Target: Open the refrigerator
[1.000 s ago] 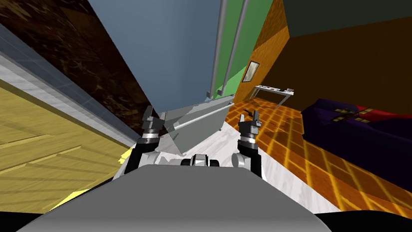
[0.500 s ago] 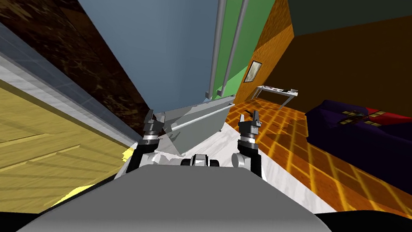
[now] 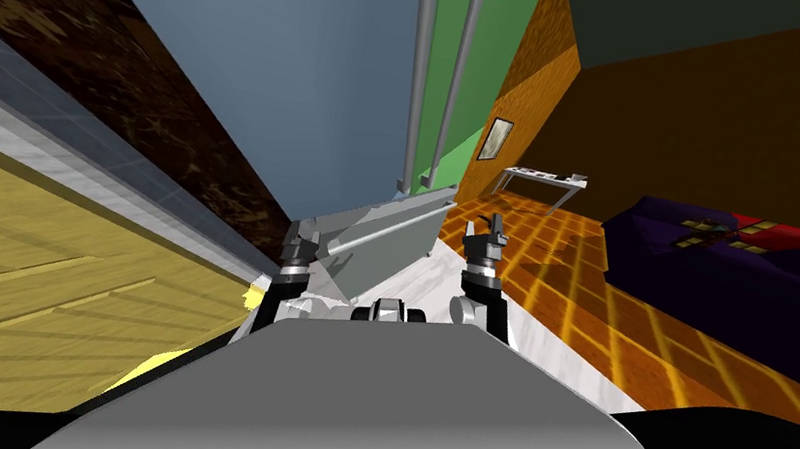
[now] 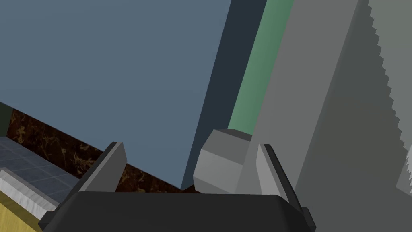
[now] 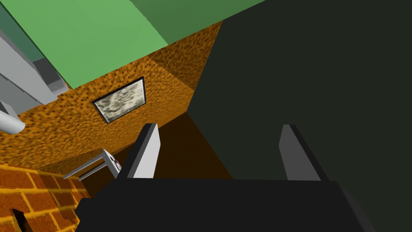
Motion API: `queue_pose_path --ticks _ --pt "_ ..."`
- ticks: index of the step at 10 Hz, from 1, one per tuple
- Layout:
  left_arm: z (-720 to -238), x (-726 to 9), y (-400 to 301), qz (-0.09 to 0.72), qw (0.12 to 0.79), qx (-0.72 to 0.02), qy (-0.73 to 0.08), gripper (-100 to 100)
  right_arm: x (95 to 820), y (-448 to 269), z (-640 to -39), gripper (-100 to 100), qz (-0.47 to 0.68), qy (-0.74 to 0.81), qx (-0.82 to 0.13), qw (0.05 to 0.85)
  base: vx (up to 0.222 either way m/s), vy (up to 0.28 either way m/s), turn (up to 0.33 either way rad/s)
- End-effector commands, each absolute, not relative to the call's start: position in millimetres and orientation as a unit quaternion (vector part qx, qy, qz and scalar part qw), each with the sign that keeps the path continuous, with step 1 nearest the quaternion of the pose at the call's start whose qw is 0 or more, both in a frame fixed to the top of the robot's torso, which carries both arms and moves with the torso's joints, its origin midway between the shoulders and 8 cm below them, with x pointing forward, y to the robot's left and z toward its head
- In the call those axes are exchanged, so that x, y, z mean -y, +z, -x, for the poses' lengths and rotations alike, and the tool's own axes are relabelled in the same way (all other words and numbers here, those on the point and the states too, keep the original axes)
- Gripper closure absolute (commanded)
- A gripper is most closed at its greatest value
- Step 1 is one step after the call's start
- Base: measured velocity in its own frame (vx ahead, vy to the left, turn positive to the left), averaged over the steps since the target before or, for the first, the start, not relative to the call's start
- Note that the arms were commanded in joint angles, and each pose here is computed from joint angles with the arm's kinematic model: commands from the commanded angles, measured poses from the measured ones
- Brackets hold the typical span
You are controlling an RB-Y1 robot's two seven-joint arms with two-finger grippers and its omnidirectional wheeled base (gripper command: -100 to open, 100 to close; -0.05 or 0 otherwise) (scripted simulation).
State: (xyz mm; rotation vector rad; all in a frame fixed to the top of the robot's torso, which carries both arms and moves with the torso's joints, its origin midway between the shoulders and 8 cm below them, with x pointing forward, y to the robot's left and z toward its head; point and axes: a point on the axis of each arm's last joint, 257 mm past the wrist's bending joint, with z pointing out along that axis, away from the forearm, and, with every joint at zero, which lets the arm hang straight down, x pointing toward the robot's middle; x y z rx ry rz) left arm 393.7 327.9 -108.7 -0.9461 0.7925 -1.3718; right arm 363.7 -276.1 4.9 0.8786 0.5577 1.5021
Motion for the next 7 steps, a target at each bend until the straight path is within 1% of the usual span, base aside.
queue_pose_path --ticks 1,4,7 --pt "-393 -338 -125 0.42 0.602 -0.346 -0.584 -100 276 5 -364 0 -0.381 0.651 -0.242 0.611 0.017 -0.048 0.028" --pt "-393 -349 -145 0.434 0.601 -0.348 -0.574 -100 276 5 -364 0 -0.381 0.651 -0.242 0.611 0.029 -0.052 0.041" --pt "-390 -366 -174 0.457 0.598 -0.348 -0.559 -100 276 5 -364 0 -0.381 0.651 -0.242 0.611 0.051 -0.071 0.069"
